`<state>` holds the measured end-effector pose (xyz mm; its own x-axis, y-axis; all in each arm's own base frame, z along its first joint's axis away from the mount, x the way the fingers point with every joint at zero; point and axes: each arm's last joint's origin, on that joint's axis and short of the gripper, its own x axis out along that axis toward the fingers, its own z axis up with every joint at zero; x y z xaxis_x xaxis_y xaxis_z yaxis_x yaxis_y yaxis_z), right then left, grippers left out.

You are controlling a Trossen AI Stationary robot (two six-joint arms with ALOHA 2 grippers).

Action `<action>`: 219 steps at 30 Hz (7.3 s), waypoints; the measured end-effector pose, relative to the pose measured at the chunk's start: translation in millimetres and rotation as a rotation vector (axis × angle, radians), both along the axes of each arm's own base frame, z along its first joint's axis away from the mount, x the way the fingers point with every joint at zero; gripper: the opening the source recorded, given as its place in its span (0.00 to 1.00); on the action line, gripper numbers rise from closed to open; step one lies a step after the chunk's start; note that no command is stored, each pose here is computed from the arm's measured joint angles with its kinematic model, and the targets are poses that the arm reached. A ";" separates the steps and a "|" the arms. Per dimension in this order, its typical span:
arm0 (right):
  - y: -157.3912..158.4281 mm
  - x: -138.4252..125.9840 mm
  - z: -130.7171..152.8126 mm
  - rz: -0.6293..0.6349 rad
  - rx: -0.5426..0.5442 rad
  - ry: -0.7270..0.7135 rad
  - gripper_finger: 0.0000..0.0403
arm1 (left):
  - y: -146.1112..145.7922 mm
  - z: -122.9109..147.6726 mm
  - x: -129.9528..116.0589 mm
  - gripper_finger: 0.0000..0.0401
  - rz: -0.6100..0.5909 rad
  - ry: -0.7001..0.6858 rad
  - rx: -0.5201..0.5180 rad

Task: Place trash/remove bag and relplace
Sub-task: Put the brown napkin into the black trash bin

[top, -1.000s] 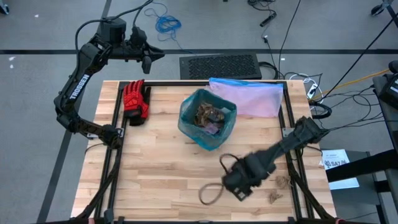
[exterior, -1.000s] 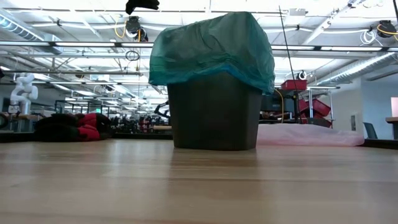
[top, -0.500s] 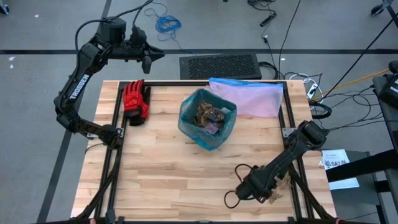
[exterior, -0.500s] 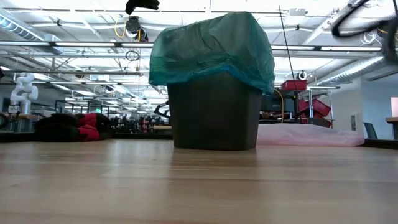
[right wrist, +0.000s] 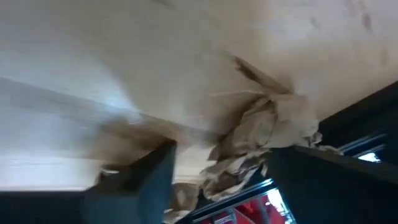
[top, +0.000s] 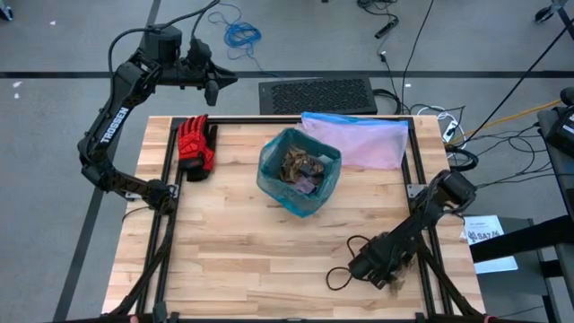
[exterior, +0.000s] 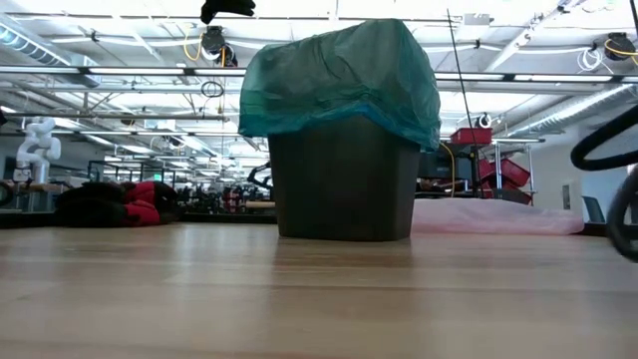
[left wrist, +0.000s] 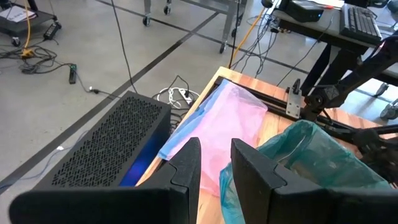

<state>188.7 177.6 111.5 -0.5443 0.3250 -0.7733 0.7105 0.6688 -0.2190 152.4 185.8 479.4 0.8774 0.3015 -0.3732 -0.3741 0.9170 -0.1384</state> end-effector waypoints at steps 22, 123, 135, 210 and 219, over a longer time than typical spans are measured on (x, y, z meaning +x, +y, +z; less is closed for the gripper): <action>5.6 7.9 105.7 -0.312 0.027 -0.380 0.02 | 1.3 -0.5 -0.7 0.21 0.047 0.020 0.013; -43.0 35.4 227.8 -0.262 -0.204 -0.592 0.47 | 1.0 -0.9 -0.8 0.11 0.042 0.023 0.010; 20.2 4.9 119.5 -0.368 -0.051 -0.363 0.61 | 1.0 -1.0 -0.9 0.11 0.040 0.025 0.013; -280.2 184.8 200.3 0.419 -0.334 -0.885 0.00 | -57.0 13.1 33.2 0.00 0.223 -0.037 -0.028; -295.2 180.8 203.1 0.414 -0.359 -0.902 0.08 | -61.4 0.3 53.2 0.00 0.312 -0.022 -0.193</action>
